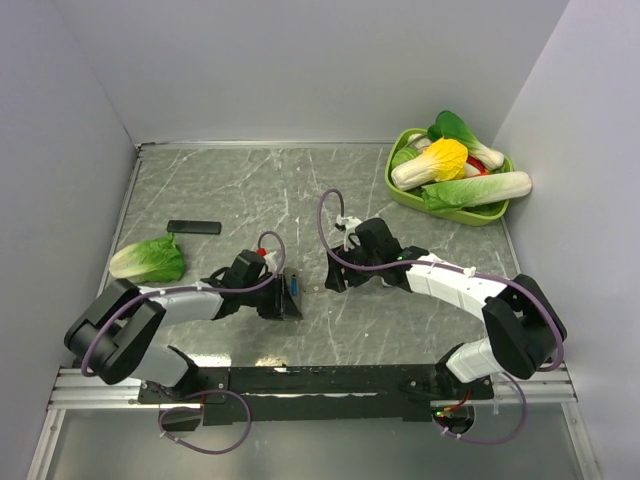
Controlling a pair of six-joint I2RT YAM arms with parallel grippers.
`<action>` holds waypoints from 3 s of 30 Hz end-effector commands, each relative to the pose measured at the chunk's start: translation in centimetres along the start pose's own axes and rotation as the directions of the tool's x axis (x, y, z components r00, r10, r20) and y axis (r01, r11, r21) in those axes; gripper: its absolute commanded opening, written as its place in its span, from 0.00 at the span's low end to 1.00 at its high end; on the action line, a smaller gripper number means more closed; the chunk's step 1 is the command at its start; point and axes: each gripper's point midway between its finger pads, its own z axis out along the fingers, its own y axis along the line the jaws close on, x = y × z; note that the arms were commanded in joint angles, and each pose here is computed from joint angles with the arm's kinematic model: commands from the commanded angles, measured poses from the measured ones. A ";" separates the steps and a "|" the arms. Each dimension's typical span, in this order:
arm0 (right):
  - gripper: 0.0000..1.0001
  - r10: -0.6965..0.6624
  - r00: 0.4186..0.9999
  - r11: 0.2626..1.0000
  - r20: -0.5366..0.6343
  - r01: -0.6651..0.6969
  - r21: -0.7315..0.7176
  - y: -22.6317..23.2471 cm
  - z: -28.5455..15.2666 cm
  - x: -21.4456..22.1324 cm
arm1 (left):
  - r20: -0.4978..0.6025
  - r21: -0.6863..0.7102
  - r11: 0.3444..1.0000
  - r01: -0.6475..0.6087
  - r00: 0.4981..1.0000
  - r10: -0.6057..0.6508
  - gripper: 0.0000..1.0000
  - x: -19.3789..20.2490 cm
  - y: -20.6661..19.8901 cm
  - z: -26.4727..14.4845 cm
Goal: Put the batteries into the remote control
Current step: Place the remote control at the center of the board, then pick up the battery cover at the center of the board.
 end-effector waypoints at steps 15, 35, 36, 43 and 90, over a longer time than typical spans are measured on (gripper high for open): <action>0.70 -0.044 0.999 0.999 0.023 0.044 -0.006 2.1 1.2 -1.1 | 0.000 -0.175 0.981 0.086 0.996 -0.087 0.64 1.2 3.0 -1.5; 0.40 -0.071 0.989 0.983 -0.128 0.092 0.161 4.6 6.8 -1.3 | 0.553 -0.154 0.986 0.056 0.832 0.040 0.99 -5.2 -0.1 -12.5; 0.38 -0.067 0.989 0.981 -0.134 0.090 0.172 4.6 6.9 -1.3 | 0.597 -0.114 0.993 0.029 0.801 0.045 0.99 -5.6 -1.1 -13.7; 0.34 -0.051 0.981 0.978 -0.187 0.087 0.191 4.4 7.9 -0.1 | 0.707 -0.017 0.998 -0.061 0.705 0.055 0.99 -6.2 -3.1 -16.4; 0.16 -0.040 0.977 0.944 -0.210 0.105 0.313 3.9 9.4 0.2 | 0.672 -0.016 0.992 -0.126 0.733 0.104 0.99 -5.8 -3.3 -15.0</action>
